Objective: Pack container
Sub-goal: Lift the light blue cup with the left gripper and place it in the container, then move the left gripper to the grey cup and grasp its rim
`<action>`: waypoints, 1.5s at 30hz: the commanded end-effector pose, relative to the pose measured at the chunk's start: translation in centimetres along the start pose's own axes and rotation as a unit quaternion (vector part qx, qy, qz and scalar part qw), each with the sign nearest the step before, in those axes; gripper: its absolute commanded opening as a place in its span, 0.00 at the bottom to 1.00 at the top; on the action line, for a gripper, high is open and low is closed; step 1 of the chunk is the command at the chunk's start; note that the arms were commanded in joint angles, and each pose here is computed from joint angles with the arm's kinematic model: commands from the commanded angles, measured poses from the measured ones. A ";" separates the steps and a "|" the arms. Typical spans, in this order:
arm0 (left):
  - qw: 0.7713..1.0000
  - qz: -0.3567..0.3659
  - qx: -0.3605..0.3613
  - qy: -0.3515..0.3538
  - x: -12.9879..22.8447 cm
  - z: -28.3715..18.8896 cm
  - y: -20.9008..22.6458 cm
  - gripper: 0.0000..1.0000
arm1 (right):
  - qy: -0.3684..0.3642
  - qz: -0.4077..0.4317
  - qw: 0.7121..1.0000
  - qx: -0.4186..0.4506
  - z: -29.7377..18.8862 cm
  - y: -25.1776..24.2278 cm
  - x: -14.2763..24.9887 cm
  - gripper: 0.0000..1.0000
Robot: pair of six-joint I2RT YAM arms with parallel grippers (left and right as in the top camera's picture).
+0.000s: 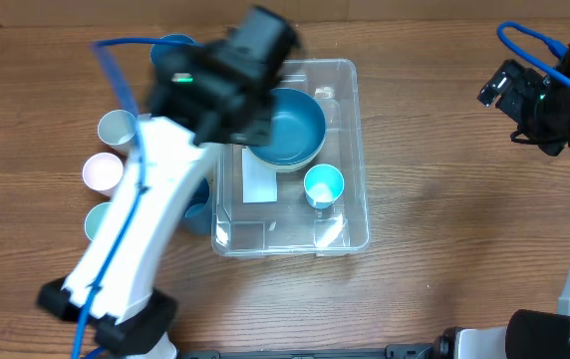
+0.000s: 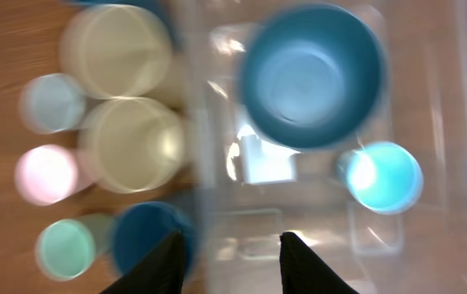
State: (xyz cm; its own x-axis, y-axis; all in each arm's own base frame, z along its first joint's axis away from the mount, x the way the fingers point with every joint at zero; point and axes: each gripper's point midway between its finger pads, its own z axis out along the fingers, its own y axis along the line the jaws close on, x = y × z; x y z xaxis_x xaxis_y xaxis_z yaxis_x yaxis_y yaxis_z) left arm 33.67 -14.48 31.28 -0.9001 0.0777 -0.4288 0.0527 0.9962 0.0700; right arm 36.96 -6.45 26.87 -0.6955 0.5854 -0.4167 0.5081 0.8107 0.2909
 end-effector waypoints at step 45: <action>0.945 -0.246 -0.016 0.216 1.6 28.6 25.7 0.34 | -0.006 0.001 1.000 -0.004 -0.5 0.1 -0.1 1.00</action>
State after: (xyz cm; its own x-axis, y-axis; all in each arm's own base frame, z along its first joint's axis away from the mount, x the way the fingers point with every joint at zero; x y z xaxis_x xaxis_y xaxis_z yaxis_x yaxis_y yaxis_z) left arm 45.88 12.59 7.81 -0.8873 -0.4605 -0.0244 -0.4593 0.8873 -0.0416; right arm 36.96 -6.45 26.87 -0.6953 0.5857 -0.4166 0.5083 0.8105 0.2910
